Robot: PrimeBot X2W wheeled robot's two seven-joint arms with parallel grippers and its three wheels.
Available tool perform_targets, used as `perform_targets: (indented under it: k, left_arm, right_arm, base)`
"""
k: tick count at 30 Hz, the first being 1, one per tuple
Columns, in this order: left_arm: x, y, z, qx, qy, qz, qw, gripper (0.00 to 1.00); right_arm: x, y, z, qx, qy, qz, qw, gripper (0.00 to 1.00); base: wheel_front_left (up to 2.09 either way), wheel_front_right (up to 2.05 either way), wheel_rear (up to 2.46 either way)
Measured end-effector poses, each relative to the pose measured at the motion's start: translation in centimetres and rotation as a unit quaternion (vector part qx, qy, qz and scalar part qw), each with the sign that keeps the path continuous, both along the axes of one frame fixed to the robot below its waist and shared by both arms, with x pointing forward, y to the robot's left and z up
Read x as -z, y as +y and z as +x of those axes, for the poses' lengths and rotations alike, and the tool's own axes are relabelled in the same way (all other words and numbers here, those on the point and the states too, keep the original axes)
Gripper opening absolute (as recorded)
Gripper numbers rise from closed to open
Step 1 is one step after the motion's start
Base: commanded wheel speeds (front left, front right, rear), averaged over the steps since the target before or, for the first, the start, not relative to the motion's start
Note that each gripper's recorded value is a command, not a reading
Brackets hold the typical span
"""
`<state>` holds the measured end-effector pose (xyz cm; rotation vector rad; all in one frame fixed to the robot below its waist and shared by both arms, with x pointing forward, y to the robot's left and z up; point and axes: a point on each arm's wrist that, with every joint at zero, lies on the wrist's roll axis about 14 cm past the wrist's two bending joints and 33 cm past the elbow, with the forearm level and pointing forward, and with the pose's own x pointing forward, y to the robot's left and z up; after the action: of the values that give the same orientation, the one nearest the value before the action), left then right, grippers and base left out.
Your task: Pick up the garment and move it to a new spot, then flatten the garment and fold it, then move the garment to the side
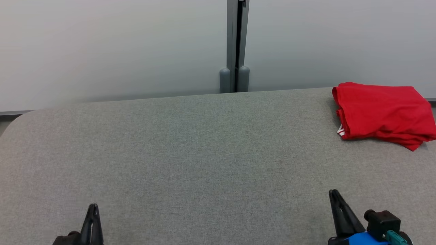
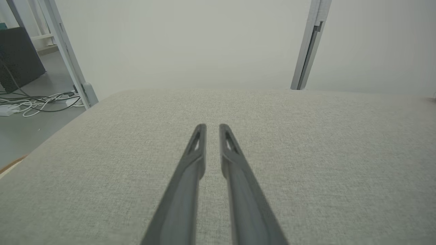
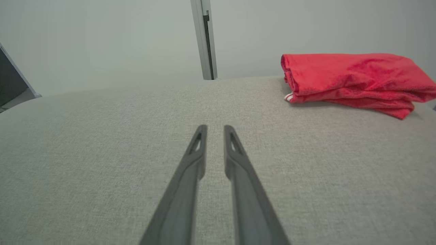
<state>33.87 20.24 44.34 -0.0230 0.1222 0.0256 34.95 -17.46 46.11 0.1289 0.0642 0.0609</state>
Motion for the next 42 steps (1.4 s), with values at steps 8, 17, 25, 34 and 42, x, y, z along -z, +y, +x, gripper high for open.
perform_targets:
  k: [8,17,25,34,42]
  left_arm:
    - [1.7,0.4,-0.8,-0.024,0.035,-0.052,0.998,0.00]
    - [1.1,0.7,-0.1,-0.048,0.025,-0.139,0.989,0.00]
    - [0.6,0.8,0.4,-0.064,0.021,-0.207,0.976,0.00]
    - [0.1,0.8,1.0,-0.074,0.014,-0.278,0.958,0.00]
    - [-0.3,0.8,1.4,-0.081,0.009,-0.334,0.939,0.00]
  right_arm:
    - [1.2,-0.3,-0.4,0.017,0.028,0.049,0.998,0.00]
    - [1.2,-1.1,-0.2,0.044,0.037,0.129,0.990,0.00]
    - [0.9,-1.6,0.2,0.060,0.038,0.193,0.979,0.00]
    - [0.6,-2.0,0.5,0.074,0.039,0.258,0.963,0.00]
    - [0.0,-2.2,1.0,0.080,0.035,0.311,0.946,0.00]
  base:
    - [0.00,0.00,0.00]
    - [0.00,0.00,0.00]
    - [0.00,0.00,0.00]
    - [0.00,0.00,0.00]
    - [0.00,0.00,0.00]
